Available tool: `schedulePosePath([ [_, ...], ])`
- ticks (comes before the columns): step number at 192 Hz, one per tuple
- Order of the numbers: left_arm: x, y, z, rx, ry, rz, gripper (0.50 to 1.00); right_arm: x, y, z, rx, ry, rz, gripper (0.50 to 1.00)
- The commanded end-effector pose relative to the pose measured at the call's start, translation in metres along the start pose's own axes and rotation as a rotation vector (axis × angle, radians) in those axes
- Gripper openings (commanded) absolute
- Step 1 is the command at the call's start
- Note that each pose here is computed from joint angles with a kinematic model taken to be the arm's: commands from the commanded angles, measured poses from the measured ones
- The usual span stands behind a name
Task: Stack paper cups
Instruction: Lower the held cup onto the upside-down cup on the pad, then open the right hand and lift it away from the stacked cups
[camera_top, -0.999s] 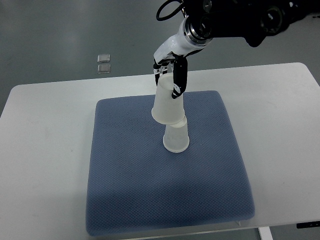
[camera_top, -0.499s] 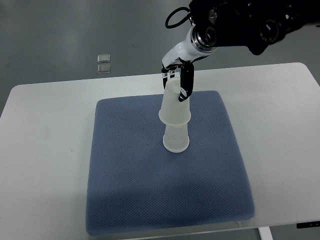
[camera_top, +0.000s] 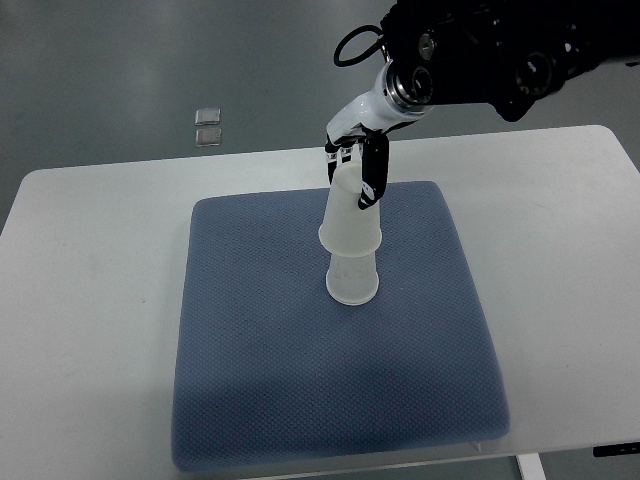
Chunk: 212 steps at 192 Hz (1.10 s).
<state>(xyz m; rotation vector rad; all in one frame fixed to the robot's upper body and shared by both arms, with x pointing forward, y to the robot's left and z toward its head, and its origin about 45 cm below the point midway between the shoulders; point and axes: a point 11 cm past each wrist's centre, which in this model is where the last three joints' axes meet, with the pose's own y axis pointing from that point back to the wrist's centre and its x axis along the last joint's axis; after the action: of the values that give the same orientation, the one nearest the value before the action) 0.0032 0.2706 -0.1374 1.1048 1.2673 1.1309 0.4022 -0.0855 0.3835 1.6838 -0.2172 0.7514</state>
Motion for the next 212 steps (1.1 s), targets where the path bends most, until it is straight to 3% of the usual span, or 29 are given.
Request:
schedulePosePath([
  [1, 0.0, 0.0, 0.0, 0.0, 0.0, 0.001, 1.0, -0.002, -0.003, 0.001, 0.0, -0.004, 0.001, 0.668],
  [101, 0.001, 0.0, 0.0, 0.0, 0.002, 0.004, 1.0, -0.014, -0.018, 0.012, -0.014, -0.023, -0.007, 0.682],
  [212, 0.002, 0.0, 0.0, -0.001, 0.005, 0.007, 1.0, -0.031, -0.038, 0.019, -0.007, -0.059, -0.011, 0.758],
])
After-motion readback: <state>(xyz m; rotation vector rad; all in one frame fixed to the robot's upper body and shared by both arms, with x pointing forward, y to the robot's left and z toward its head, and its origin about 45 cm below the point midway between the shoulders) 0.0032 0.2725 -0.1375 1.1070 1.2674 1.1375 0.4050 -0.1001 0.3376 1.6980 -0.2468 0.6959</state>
